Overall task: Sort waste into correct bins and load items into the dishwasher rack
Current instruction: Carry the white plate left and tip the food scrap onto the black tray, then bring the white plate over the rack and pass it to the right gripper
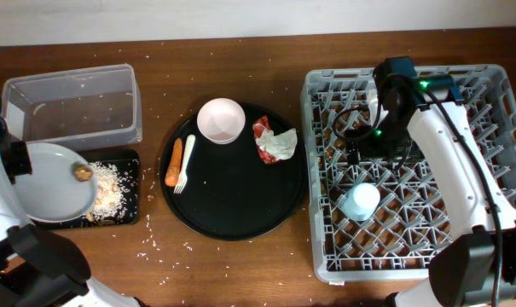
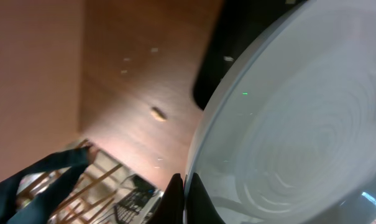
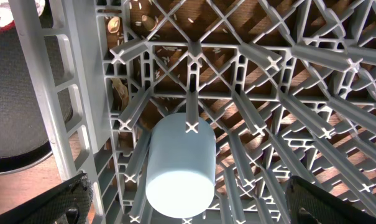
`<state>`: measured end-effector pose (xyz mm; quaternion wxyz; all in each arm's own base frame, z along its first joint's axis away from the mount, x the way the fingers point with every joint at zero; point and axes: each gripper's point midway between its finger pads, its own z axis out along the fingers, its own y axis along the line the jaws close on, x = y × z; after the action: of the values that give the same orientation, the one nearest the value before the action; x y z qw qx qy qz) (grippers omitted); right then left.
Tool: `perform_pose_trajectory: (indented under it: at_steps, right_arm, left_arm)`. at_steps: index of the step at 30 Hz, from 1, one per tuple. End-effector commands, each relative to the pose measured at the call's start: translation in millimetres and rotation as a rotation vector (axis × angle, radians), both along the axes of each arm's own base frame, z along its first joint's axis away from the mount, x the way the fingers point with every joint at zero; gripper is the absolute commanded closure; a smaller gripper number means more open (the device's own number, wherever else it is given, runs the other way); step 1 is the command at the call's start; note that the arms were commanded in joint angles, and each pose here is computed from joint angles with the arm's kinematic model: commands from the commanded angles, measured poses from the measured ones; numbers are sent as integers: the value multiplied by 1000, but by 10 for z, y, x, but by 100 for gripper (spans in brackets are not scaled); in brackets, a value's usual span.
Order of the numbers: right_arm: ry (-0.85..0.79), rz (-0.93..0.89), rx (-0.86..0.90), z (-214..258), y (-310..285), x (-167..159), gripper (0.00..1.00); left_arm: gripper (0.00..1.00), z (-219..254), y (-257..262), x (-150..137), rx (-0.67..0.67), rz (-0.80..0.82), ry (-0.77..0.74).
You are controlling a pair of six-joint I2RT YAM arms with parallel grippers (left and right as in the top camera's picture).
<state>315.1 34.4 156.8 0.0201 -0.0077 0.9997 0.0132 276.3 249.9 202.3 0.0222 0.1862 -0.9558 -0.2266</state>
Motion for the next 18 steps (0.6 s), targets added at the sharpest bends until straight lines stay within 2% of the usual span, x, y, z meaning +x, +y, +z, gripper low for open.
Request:
perform_pose_trajectory:
  at_steps: [1,4,8,14,18]
  right_arm:
    - [-42,8,-5,89,15,45,2]
    - [-43,8,-5,89,15,49,2]
    - [-45,7,-5,89,15,55,2]
    - [-45,7,-5,89,15,55,2]
    - [-46,7,-5,89,16,56,2]
  left_arm:
    - [100,261,234,-126,183,95,9]
    - [99,420,359,-213,332,193,14]
    - [99,554,368,-149,445,219,-5]
    - [100,625,182,98,498,149,-34]
    - [99,727,13,216,559,48,17]
